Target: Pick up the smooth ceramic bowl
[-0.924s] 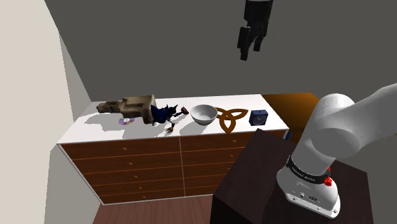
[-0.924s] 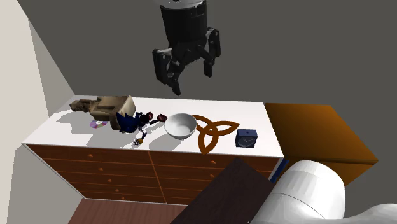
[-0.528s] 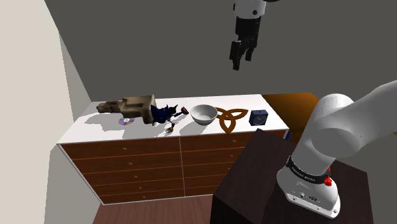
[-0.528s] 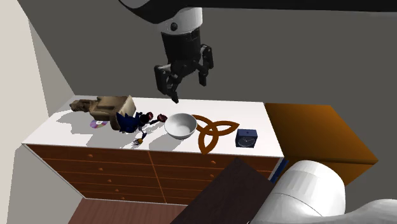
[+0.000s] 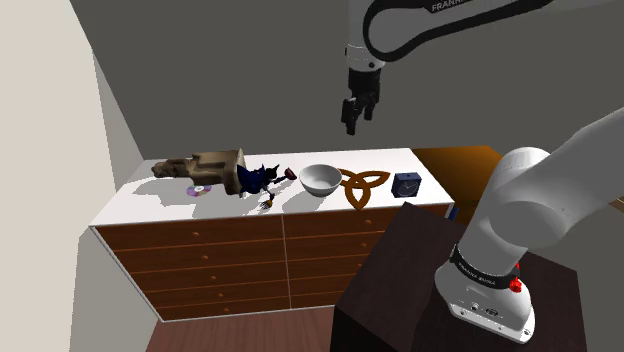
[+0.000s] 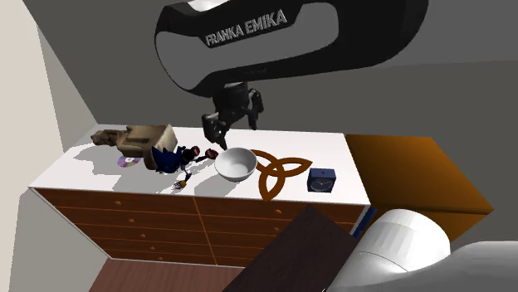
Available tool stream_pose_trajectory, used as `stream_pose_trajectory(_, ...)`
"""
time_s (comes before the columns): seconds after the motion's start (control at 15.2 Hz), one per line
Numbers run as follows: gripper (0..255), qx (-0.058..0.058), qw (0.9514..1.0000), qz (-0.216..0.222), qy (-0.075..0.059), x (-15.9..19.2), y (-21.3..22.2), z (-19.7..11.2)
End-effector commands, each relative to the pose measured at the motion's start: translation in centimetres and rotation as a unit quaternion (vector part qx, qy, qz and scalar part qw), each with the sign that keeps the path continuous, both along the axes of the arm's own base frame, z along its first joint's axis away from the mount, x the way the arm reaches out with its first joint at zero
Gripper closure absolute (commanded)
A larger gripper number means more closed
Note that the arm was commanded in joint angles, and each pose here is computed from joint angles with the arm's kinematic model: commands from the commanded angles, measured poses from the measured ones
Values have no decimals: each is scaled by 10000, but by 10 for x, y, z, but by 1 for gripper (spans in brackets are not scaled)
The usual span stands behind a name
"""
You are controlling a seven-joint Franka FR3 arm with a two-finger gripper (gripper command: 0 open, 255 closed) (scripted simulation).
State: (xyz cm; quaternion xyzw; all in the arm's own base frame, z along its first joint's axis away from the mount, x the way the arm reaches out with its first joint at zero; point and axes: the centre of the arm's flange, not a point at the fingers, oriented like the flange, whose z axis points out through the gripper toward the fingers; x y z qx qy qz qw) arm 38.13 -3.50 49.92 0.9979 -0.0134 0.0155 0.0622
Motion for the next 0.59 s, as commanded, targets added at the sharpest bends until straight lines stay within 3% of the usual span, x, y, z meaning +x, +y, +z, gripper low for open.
stream_pose_trajectory(0.0, 0, 0, 10000, 43, -18, 15, -5, -22)
stream_pose_trajectory(0.53, 0, 2, 9998, 207, -37, 72, -22, -108)
